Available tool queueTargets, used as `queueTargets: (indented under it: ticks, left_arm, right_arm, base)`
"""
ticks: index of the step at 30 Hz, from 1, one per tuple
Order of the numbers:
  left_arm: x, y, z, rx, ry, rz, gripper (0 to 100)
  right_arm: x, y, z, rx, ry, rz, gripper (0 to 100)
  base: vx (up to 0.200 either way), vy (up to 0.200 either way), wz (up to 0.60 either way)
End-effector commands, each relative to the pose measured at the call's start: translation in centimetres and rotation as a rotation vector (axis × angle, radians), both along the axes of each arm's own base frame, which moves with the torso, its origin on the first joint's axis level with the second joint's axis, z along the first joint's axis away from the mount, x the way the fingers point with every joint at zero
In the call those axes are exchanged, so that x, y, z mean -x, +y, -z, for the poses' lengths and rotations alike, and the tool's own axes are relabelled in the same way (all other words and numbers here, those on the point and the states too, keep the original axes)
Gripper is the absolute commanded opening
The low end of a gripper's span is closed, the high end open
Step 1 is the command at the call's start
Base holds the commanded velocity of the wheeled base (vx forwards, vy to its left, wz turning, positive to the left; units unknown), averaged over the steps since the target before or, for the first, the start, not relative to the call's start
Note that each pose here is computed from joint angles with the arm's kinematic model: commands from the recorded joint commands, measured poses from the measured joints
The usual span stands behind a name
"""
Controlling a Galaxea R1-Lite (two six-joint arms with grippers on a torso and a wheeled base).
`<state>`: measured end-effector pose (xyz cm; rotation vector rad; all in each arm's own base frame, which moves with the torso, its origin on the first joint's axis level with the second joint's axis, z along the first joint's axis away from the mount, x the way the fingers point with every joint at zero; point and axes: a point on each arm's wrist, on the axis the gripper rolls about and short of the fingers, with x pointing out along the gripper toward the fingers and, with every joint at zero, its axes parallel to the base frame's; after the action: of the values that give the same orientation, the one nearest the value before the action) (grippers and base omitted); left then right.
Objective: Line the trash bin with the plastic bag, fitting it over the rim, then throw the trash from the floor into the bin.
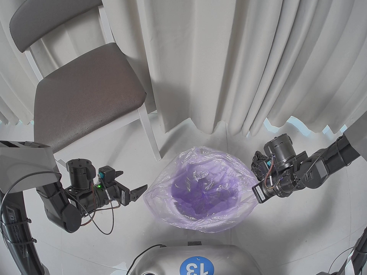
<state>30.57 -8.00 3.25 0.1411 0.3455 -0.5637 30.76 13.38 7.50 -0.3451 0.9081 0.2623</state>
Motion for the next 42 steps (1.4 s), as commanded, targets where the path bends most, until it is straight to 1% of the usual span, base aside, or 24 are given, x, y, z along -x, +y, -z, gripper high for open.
queueTargets:
  ticks: [1,8,12,14,15,16,19,20,24,28,31,32,33,35,37,41,42]
  left_arm:
    - [0.2,-0.3,0.1,0.000,0.005,0.008,100]
    - [0.7,-0.6,0.3,-0.006,0.010,0.026,100]
    - [0.8,-0.6,0.3,-0.009,0.008,0.027,100]
    - [0.9,-0.6,0.2,-0.009,0.006,0.027,100]
    - [0.8,-0.6,0.2,-0.009,0.005,0.027,100]
    - [0.9,-0.6,0.1,-0.008,0.004,0.027,100]
    - [0.8,-0.6,0.1,-0.007,0.002,0.028,100]
    - [0.8,-0.6,0.1,-0.007,0.002,0.028,100]
    - [0.9,-0.6,0.0,0.009,-0.002,0.034,100]
    - [0.6,-0.6,-0.3,0.037,-0.062,0.030,100]
    - [0.8,-0.7,-0.6,0.066,-0.089,0.028,100]
    - [0.8,-0.7,-0.6,0.066,-0.090,0.028,100]
    - [1.0,-0.7,-0.7,0.068,-0.100,0.034,100]
    - [1.1,-0.8,-0.8,0.066,-0.115,0.041,100]
    - [1.3,-0.9,-0.7,0.066,-0.119,0.049,100]
    - [1.5,-1.7,-1.3,0.071,-0.149,0.066,100]
    - [1.5,-1.9,-1.4,0.070,-0.151,0.066,100]
  right_arm:
    - [0.5,-0.3,0.2,0.006,0.012,0.001,0]
    - [2.5,0.2,1.5,0.035,0.049,-0.039,0]
    - [3.0,0.2,2.0,0.032,0.029,-0.052,0]
    - [3.6,0.0,2.7,0.056,0.030,-0.086,0]
    - [3.7,0.0,2.7,0.058,0.030,-0.088,0]
    - [3.9,-0.2,3.0,0.078,0.027,-0.116,0]
    - [3.8,-0.2,3.1,0.074,-0.007,-0.136,0]
    - [3.7,-0.1,3.1,0.068,-0.021,-0.138,100]
    - [3.4,-0.2,2.4,0.050,-0.073,-0.143,100]
    - [3.8,-0.6,0.2,0.031,-0.139,-0.159,100]
    - [4.2,-0.9,-1.6,0.020,-0.204,-0.220,100]
    - [4.2,-0.9,-1.8,0.022,-0.212,-0.227,100]
    - [4.4,-1.0,-2.7,0.017,-0.246,-0.270,100]
    - [4.3,-0.8,-3.3,-0.005,-0.278,-0.305,100]
    - [3.8,-0.3,-3.6,-0.025,-0.321,-0.309,100]
    - [2.7,0.4,-4.2,-0.067,-0.454,-0.303,100]
    - [2.6,0.5,-4.2,-0.072,-0.463,-0.303,100]
  base:
    - [0.000,0.000,0.00]
    - [0.000,0.000,0.00]
    - [0.000,0.000,0.00]
    - [0.000,0.000,0.00]
    - [0.000,0.000,0.00]
    - [0.000,0.000,0.00]
    - [0.000,0.000,0.00]
    - [0.000,0.000,0.00]
    - [0.000,0.000,0.00]
    - [0.000,0.000,0.00]
    - [0.000,0.000,0.00]
    - [0.000,0.000,0.00]
    - [0.000,0.000,0.00]
    - [0.000,0.000,0.00]
    - [0.000,0.000,0.00]
    - [0.000,0.000,0.00]
    - [0.000,0.000,0.00]
